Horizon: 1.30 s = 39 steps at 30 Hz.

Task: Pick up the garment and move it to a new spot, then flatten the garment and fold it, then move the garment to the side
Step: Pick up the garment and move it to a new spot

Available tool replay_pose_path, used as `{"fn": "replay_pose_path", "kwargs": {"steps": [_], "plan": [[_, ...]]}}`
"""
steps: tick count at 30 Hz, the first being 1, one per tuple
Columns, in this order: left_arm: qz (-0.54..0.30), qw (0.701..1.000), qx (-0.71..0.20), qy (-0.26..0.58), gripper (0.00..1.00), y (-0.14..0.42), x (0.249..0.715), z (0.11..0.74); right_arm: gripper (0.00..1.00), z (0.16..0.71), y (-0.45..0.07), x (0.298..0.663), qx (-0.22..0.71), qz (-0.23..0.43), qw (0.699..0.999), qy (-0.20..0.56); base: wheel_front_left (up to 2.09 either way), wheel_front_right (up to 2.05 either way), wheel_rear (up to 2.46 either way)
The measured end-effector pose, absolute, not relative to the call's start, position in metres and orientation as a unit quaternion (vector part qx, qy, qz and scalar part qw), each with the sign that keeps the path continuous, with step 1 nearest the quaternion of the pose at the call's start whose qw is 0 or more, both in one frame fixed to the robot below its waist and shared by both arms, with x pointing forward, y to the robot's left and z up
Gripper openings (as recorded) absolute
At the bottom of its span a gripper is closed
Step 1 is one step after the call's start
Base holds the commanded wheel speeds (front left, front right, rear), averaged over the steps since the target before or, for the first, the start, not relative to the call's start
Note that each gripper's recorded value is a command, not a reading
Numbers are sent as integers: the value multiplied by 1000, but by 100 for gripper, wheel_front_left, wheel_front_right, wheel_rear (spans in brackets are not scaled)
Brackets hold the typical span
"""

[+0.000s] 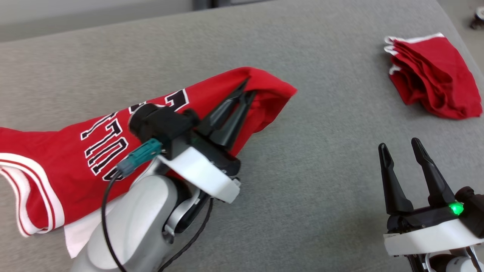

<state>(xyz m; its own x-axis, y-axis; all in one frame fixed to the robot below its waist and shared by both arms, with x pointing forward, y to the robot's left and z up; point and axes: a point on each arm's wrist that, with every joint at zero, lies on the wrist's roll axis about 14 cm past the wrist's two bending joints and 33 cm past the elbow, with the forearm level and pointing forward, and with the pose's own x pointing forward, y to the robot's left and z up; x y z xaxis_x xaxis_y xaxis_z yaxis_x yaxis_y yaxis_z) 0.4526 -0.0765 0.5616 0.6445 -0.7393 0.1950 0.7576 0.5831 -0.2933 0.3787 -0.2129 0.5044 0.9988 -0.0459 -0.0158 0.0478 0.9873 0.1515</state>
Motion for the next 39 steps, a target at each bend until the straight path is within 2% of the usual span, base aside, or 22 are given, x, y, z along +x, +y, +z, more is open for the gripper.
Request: {"fn": "replay_pose_path", "kwargs": {"steps": [4, 8, 9, 10, 11, 18, 24, 33, 34, 39], "plan": [[-456, 870, -188, 9, 0, -109, 452, 538, 100, 488, -228, 373, 79, -53, 995, 23, 0, 0, 0], [-472, 858, -185, 82, 0, -125, 448, 487, 100, 475, -234, 373, 86, -66, 994, 34, 0, 0, 0], [-473, 856, -184, 95, 21, -128, 448, 477, 100, 472, -235, 373, 86, -69, 993, 36, 0, 0, 0], [-475, 854, -182, 108, 81, -130, 447, 467, 100, 468, -236, 373, 87, -72, 993, 40, 0, 0, 0], [-476, 853, -180, 119, 100, -132, 446, 458, 100, 465, -237, 372, 87, -75, 992, 44, 0, 0, 0], [-477, 853, -181, 108, 100, -131, 445, 456, 100, 461, -233, 377, 93, -68, 992, 42, 0, 0, 0], [-442, 876, -188, 47, 100, -109, 458, 486, 100, 467, -224, 383, 96, -51, 994, 31, 0, 0, 0], [-300, 938, -173, -4, 100, -16, 483, 506, 100, 480, -205, 388, 98, -16, 995, 21, 0, 0, 0], [-300, 938, -173, -4, 100, -16, 483, 506, 100, 480, -205, 388, 98, -16, 995, 21, 0, 0, 0], [-200, 966, -165, -20, 100, 55, 487, 511, 100, 488, -189, 392, 96, 12, 995, 16, 0, 0, 0]]}}
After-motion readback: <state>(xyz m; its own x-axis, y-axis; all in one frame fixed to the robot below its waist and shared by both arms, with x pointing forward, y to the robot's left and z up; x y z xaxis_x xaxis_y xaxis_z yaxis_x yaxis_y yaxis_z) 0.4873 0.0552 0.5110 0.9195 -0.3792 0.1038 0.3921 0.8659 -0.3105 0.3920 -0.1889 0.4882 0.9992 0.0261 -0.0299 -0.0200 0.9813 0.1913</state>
